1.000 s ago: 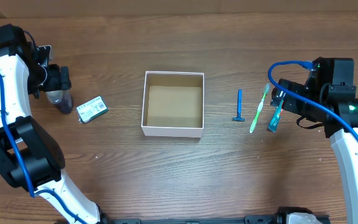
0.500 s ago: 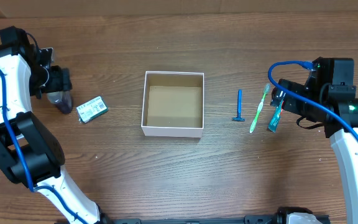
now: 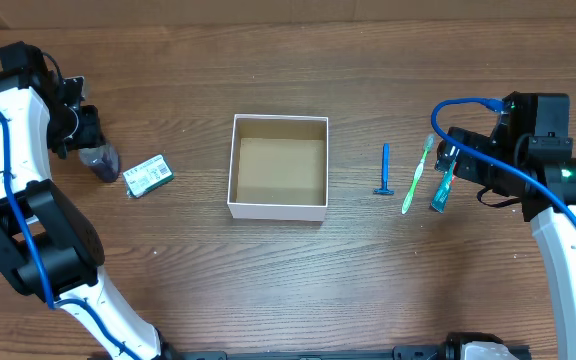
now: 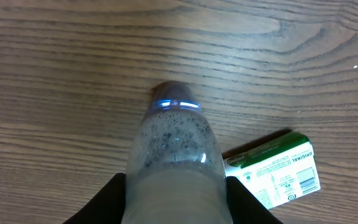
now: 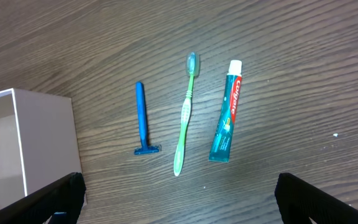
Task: Pack container
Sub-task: 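Reach the left gripper to the clear soap bottle and grasp it, then carry the soap bottle into the box's left side and release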
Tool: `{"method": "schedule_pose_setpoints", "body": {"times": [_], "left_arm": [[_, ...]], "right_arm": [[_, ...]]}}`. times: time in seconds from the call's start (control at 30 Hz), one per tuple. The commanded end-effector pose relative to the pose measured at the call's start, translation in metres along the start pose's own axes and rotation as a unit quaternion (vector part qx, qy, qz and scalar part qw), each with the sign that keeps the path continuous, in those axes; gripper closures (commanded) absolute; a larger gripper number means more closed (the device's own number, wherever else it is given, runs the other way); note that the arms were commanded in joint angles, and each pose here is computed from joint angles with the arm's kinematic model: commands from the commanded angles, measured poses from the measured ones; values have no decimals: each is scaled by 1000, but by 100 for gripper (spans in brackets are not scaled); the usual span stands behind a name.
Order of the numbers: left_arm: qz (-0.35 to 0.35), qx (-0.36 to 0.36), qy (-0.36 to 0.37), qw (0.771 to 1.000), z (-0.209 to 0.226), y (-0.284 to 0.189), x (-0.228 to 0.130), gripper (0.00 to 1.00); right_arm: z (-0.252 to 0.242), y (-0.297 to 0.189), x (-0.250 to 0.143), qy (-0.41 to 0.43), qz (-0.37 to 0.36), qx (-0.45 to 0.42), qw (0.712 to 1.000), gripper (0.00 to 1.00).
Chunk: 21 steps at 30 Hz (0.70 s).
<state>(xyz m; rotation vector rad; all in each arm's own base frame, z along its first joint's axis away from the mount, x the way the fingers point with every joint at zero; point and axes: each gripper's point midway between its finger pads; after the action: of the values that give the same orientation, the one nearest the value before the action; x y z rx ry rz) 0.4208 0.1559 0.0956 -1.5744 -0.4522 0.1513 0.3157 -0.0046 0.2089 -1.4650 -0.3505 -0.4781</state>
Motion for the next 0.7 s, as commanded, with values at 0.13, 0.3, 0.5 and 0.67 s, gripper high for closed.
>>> {"method": "schedule_pose_setpoints", "body": {"times": [0.13,0.3,0.5,0.67], "left_arm": [[-57,-16,-19,998,-16,-55,16,96],[-187,-62,12,980,-78,-192,14,96],[-220,-172,120,953,-231,-280,-64,96],[-160,-161,143,963,-290,-238,-92,96]], "right_arm": [[-22,-19,12,25,-35,-48,998,0],[-20,-21,12,26,-38,-41,998,0],[-20,-21,8,26,-31,-40,998,0],[-17,-21,7,26,-28,-32,999,0]]}}
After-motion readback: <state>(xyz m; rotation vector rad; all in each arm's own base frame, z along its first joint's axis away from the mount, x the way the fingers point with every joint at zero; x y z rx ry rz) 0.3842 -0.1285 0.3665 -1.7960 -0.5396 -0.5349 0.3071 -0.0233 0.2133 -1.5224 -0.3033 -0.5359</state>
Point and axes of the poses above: each gripper's point midway between its finger pads, its own y axis out along the fingers, its own z axis along the line the jaws close on, x = y × z, and after that the axes turned 13 degrees about -y, right-handed
